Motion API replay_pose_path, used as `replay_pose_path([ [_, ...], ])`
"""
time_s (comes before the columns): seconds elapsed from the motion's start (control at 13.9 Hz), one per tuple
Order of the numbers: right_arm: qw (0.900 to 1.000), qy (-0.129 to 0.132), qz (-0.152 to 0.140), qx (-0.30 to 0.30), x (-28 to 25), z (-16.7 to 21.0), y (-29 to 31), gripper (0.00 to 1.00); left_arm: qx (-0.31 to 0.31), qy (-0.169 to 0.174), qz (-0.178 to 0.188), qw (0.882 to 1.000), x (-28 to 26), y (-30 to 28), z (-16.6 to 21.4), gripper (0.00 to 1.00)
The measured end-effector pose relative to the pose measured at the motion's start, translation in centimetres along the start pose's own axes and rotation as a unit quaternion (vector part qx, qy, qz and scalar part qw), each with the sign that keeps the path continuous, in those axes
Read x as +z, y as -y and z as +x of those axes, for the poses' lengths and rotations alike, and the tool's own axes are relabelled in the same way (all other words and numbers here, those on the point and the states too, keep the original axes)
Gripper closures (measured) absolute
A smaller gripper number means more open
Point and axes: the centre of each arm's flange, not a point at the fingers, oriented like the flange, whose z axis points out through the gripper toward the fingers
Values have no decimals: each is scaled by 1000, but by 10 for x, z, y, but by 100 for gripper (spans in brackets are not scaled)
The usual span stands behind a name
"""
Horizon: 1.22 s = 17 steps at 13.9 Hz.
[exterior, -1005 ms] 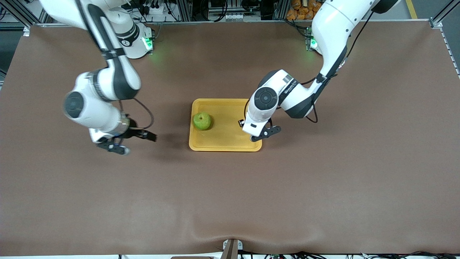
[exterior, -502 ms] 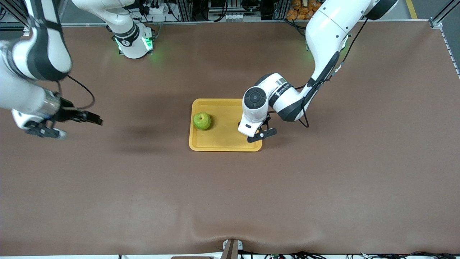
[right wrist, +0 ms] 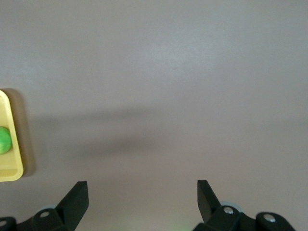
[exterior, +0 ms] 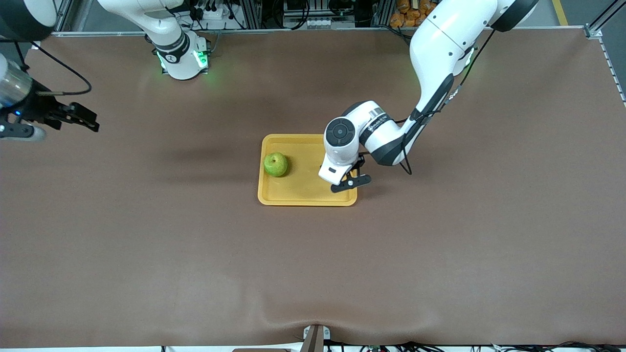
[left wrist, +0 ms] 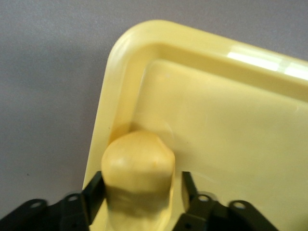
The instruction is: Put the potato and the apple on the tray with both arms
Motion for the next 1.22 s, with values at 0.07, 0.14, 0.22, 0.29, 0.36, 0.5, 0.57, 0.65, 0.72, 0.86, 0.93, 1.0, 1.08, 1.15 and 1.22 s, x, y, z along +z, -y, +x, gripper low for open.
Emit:
replay_pose_path([
  [0.07,1000,-2,0,8,-8,-1,1,0,0,0,0,1000,0,0,0,12],
  [0.14,1000,-2,0,15,-12,-1,2,0,0,0,-1,1000,0,0,1,1],
  [0.22,1000,0,-1,20,-14,-2,4,0,-1,-2,-3,1000,-3,-1,2,0],
  [0.29,1000,2,-2,25,-15,-2,6,0,-3,-5,-7,1000,-7,-2,5,0],
  [0.36,1000,1,-2,29,-17,-2,7,0,-7,-11,-13,1000,-17,-2,11,0],
  [0.5,999,-6,-2,32,-25,2,8,0,-22,-30,-28,999,-53,5,30,0],
  [0.57,999,-5,-4,33,-28,4,9,0,-32,-39,-29,998,-77,14,42,0],
  [0.65,999,1,-6,33,-31,5,11,0,-38,-46,-23,998,-107,26,55,0],
  [0.72,999,5,-10,33,-33,7,13,0,-40,-52,-13,998,-138,39,67,0],
  [0.86,999,5,-14,30,-38,12,20,0,-39,-54,13,998,-198,67,85,0],
  [0.93,999,4,-14,28,-39,14,23,0,-32,-54,22,998,-222,84,94,0],
  [1.0,999,3,-15,28,-40,16,24,0,-24,-56,23,998,-243,103,104,0],
  [1.08,999,2,-15,28,-40,18,24,0,-17,-60,19,998,-263,122,115,0],
  [1.15,999,1,-15,28,-41,20,24,0,-11,-59,18,998,-280,145,124,0],
  [1.22,999,-1,-15,29,-42,24,24,0,-4,-55,19,998,-295,169,132,0],
])
